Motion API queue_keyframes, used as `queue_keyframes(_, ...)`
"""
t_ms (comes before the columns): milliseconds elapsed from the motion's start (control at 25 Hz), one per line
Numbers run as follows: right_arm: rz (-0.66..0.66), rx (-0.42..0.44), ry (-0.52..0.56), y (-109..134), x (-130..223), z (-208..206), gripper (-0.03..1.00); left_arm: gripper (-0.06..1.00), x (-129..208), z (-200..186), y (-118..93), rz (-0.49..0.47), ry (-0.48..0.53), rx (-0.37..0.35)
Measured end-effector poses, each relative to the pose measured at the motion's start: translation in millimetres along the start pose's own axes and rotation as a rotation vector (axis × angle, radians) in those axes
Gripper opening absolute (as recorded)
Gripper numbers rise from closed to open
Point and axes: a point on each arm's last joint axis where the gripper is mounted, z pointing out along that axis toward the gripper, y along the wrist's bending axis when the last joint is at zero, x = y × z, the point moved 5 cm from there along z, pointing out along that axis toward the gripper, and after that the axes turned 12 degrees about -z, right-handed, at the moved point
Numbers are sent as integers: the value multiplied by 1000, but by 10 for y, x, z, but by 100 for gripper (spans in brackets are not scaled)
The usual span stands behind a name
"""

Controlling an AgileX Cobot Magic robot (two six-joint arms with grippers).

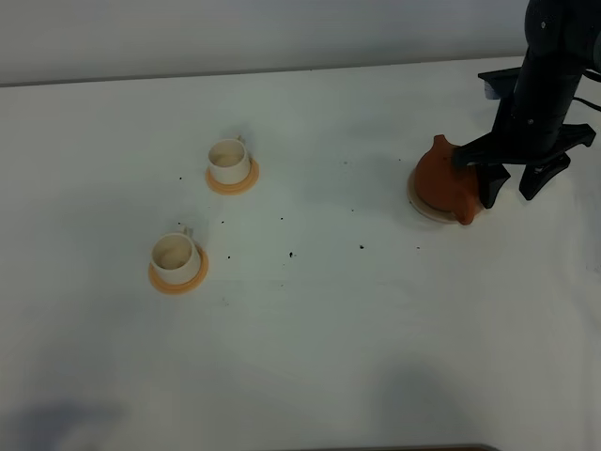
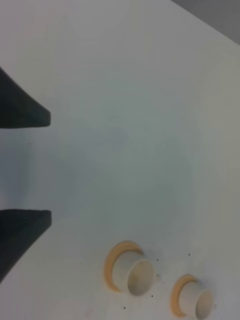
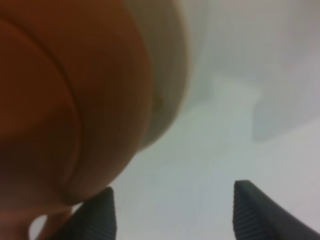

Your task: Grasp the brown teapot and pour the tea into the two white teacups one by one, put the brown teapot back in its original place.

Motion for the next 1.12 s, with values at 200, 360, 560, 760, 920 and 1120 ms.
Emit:
queue_keyframes(200,-2,24,-10,17,72,-99,50,38,0,0,0,0,0,0)
queue_keyframes(360,-10,54,-53,20,80,-313,50,38,0,0,0,0,0,0)
queue_keyframes(560,-23,10,-131,226,33,-559,49,38,0,0,0,0,0,0)
queue_keyframes(760,-14,-50,-166,451,-27,-626,47,38,0,0,0,0,0,0)
queue_keyframes(920,-8,-44,-157,513,-41,-603,46,38,0,0,0,0,0,0)
queue_keyframes(1120,1,-55,-104,483,-59,-366,46,38,0,0,0,0,0,0)
